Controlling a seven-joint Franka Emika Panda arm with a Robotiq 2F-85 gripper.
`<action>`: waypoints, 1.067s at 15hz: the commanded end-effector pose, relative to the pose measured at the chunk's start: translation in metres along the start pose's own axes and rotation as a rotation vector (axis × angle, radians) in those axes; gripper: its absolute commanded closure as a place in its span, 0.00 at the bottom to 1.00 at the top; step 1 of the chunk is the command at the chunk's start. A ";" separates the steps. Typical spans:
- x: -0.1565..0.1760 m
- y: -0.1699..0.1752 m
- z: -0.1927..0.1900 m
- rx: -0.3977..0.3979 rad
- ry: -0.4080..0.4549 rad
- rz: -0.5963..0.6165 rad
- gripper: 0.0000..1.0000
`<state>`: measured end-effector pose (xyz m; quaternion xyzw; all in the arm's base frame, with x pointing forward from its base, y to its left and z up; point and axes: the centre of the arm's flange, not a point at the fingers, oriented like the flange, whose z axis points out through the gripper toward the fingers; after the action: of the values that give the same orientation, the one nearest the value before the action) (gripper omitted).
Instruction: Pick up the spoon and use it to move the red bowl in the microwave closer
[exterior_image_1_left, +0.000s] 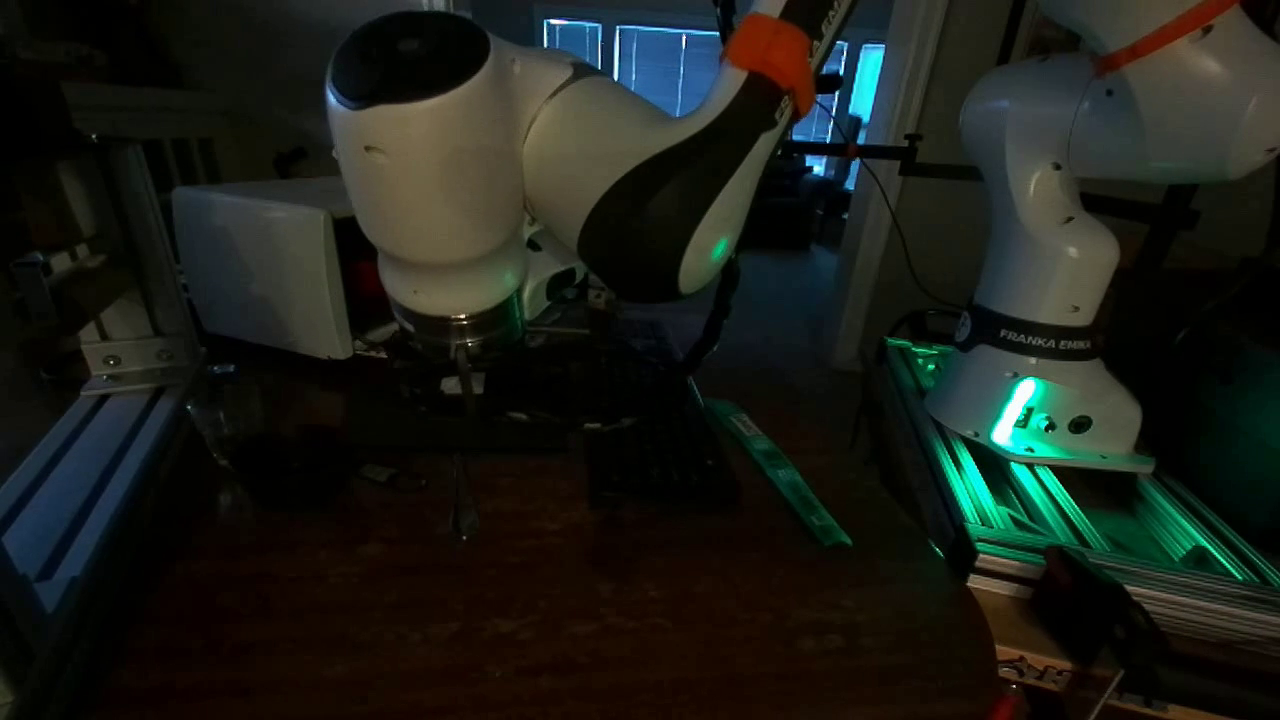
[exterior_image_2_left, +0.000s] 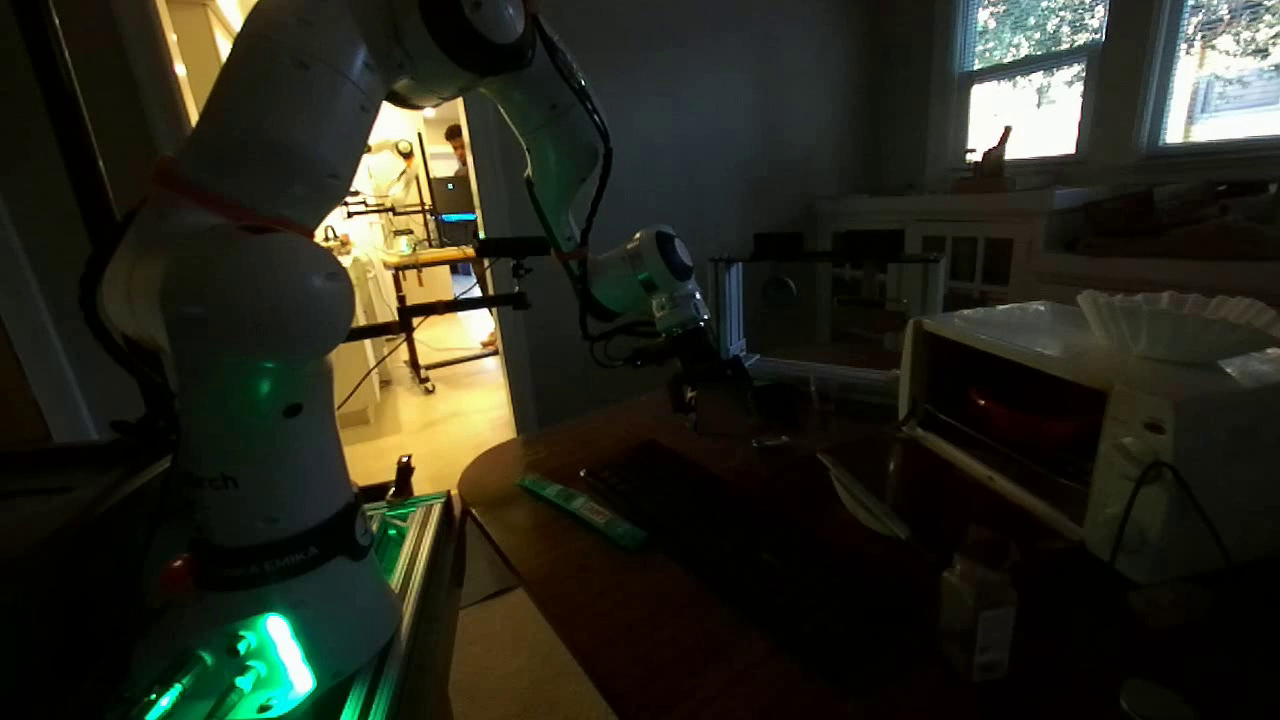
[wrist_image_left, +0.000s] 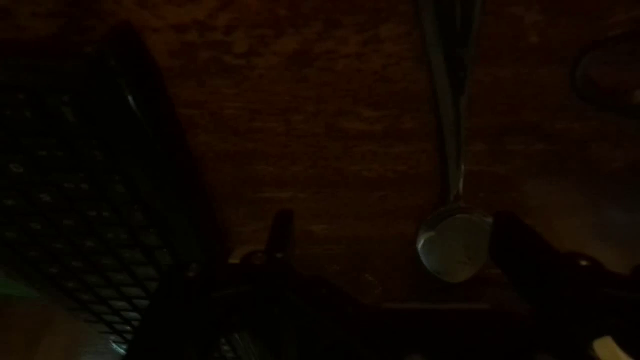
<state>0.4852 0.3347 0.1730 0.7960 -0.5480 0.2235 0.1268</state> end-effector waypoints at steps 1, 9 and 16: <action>-0.020 -0.010 0.003 0.024 0.045 0.023 0.00; -0.029 -0.013 0.013 0.137 0.078 -0.051 0.00; -0.043 -0.023 0.013 0.138 0.094 -0.091 0.00</action>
<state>0.4924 0.3642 0.1512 0.8173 -0.4889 0.2856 0.1071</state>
